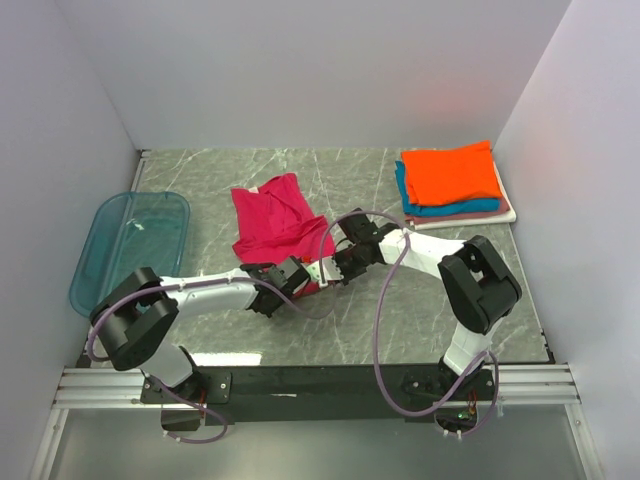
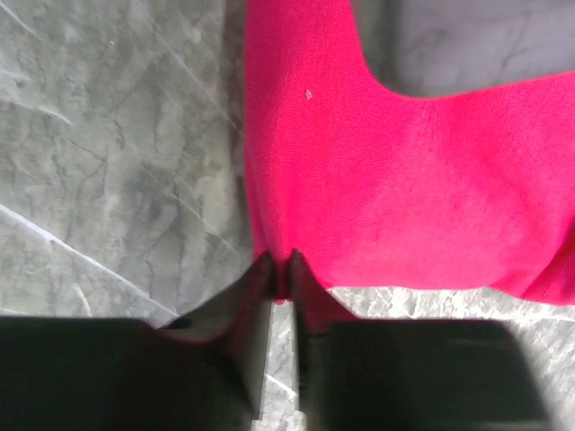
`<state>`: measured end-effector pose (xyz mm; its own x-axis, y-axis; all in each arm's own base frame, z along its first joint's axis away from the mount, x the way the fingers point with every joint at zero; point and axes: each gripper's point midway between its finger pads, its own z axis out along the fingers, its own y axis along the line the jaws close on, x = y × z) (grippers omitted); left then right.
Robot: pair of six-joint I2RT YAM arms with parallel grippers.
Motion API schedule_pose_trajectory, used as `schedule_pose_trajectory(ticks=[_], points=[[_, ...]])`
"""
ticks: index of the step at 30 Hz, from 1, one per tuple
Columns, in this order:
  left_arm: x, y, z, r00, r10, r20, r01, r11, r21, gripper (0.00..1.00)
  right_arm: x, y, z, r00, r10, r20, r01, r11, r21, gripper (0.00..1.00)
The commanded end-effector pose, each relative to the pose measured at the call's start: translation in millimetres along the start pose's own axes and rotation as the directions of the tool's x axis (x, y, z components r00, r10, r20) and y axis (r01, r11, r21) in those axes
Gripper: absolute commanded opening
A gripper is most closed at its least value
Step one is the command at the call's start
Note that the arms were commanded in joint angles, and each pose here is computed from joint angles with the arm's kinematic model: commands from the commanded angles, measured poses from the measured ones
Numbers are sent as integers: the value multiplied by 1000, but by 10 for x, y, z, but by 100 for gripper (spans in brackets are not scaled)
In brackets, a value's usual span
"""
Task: Fold and stack the t-shirts
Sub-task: Fold the tshirt
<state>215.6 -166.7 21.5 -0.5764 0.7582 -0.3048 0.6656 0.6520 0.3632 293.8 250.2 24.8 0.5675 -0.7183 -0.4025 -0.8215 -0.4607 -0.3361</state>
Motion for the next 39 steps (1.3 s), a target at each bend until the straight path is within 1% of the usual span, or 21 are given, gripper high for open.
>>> schedule_pose_trajectory(ticks=[1,2,3,5,7,8,13,19,24,28,31,39], points=[[-654,-30,-248,962,-93,258,80,995,64,12,166,182,46,993,36,-112,-43,997,-59,14],[-654,-26,-257,960,-95,262,81,995,64,12,152,199,21,994,36,-106,-42,998,-53,10],[-651,-30,-260,960,-94,264,80,995,65,12,110,210,19,995,39,-87,-44,998,-53,2],[-653,-27,-280,957,-99,272,83,994,71,11,45,228,-34,997,46,-61,-49,997,-51,0],[-670,-44,-312,954,-102,283,81,993,85,10,-84,230,-97,998,61,-5,-62,997,-41,0],[-687,-19,-346,951,-75,301,53,995,80,10,-117,259,-113,998,69,10,-69,997,-43,0],[-707,-21,-461,942,-45,331,12,995,101,9,-344,297,-245,989,102,108,-100,995,-27,0],[-696,-30,-582,935,-1,353,-44,992,121,8,-460,330,-345,978,130,166,-128,992,-20,0],[-626,-47,-565,943,19,332,-65,990,128,7,-537,348,-391,967,136,216,-135,991,-21,0],[-543,-86,-469,954,33,297,-75,988,133,6,-540,381,-408,967,130,220,-130,991,-16,0],[-512,-113,-423,958,39,284,-81,987,136,6,-499,411,-402,972,120,201,-120,993,-14,0],[-449,-102,-403,959,28,281,-69,988,139,5,-444,471,-430,977,101,190,-102,995,-5,0]])
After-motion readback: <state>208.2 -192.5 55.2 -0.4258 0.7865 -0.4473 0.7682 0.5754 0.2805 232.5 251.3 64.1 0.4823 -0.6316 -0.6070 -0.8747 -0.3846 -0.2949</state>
